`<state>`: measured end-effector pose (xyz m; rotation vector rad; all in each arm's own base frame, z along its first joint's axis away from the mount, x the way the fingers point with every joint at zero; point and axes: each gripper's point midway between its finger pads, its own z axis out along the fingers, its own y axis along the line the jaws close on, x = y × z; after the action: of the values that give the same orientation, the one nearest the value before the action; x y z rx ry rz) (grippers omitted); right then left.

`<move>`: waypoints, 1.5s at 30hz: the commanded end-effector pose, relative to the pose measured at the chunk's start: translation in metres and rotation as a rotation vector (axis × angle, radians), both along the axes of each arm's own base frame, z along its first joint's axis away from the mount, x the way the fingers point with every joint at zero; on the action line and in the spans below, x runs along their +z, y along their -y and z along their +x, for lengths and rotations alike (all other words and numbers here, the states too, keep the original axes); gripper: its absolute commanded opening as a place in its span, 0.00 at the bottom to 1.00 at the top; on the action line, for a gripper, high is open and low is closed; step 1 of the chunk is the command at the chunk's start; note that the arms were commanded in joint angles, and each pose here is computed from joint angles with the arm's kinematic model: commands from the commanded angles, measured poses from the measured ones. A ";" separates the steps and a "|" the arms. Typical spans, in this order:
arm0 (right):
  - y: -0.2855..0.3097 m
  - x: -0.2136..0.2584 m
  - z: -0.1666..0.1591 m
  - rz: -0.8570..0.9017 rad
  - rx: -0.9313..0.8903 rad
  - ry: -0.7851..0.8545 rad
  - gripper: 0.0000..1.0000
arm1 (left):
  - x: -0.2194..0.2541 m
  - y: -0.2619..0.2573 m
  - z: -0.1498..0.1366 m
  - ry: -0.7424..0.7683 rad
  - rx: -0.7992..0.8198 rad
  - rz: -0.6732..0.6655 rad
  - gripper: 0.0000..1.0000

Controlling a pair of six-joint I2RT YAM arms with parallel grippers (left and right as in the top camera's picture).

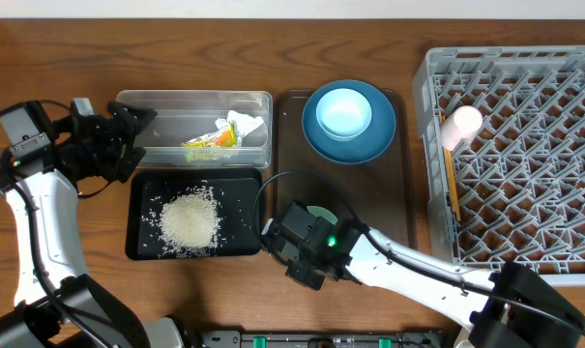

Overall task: Sort waste into correct bins and load items into the dishwasher rack
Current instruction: 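Grasp the rim of the mint-green bowl with the right gripper, then lift the bowl with the right gripper and place it in the rack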

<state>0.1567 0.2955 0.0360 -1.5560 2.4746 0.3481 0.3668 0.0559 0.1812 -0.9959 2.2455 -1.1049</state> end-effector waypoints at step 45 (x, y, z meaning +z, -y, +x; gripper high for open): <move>0.001 0.167 0.076 0.372 -0.234 0.079 0.01 | 0.003 0.000 0.000 0.005 0.002 -0.012 0.94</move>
<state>0.2234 0.2996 0.1708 -1.1887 2.3705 0.5430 0.3667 0.0558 0.1812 -0.9963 2.2457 -1.1050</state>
